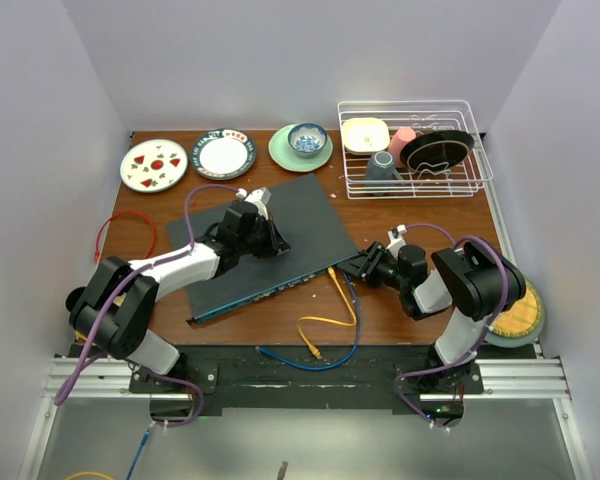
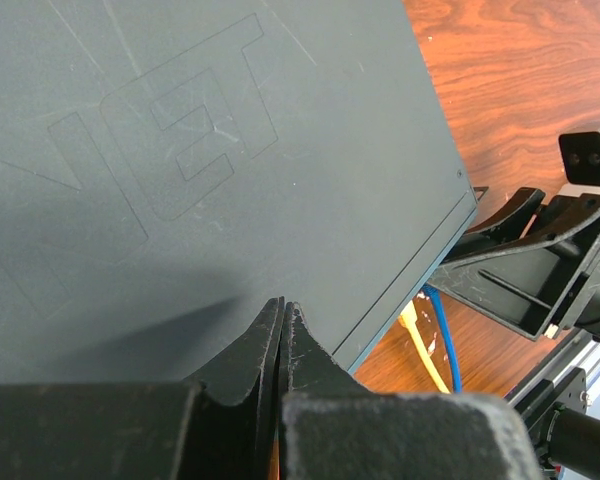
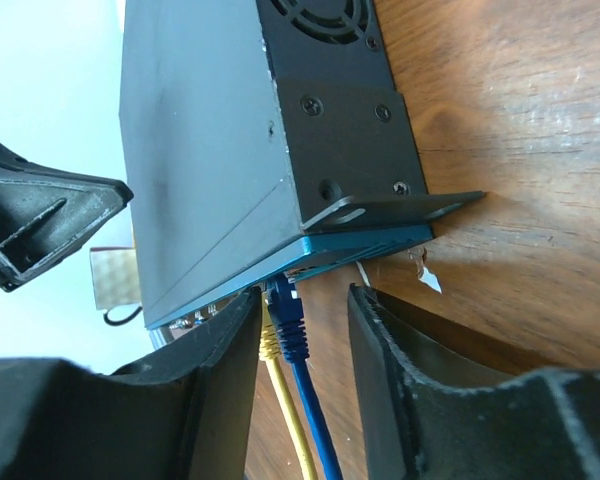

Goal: Pull the plug from the switch port
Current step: Pull the connector from the switch port.

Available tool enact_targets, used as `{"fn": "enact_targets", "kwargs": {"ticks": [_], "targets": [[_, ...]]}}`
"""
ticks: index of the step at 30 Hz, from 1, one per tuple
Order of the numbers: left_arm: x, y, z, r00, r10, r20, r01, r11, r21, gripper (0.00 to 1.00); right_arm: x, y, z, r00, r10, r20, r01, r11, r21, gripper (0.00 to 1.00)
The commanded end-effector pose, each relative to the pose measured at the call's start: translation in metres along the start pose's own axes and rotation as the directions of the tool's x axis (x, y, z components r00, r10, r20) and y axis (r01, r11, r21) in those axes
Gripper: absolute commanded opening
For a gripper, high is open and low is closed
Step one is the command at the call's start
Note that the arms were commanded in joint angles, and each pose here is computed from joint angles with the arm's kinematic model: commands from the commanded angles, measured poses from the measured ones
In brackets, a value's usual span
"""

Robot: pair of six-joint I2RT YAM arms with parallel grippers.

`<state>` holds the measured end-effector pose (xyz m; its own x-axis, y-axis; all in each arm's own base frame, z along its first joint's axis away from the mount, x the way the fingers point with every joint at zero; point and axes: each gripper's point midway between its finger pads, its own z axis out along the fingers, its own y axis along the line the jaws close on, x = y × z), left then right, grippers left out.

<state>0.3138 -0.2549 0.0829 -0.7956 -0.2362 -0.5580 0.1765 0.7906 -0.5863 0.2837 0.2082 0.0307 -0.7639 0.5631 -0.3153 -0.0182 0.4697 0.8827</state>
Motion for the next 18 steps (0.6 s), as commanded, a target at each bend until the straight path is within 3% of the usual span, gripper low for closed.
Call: {"fn": "enact_targets", "kwargs": {"ticks": [1,16,18], "targets": [[-0.018,-0.018,0.001,0.999,0.006,0.042,-0.009,0.998,0.061,0.00,-0.003,0.005,0.005,1.000,0.015,0.003,-0.015,0.999,-0.040,0.42],[-0.013,-0.017,0.003,1.000,0.000,0.028,-0.002,0.998,0.066,0.00,-0.012,0.019,0.009,0.998,0.044,0.033,-0.040,0.992,-0.124,0.37],[-0.012,-0.017,0.002,1.000,0.000,0.027,-0.002,0.998,0.065,0.00,-0.013,0.020,0.009,0.998,0.046,0.039,-0.041,0.991,-0.126,0.32]]}}
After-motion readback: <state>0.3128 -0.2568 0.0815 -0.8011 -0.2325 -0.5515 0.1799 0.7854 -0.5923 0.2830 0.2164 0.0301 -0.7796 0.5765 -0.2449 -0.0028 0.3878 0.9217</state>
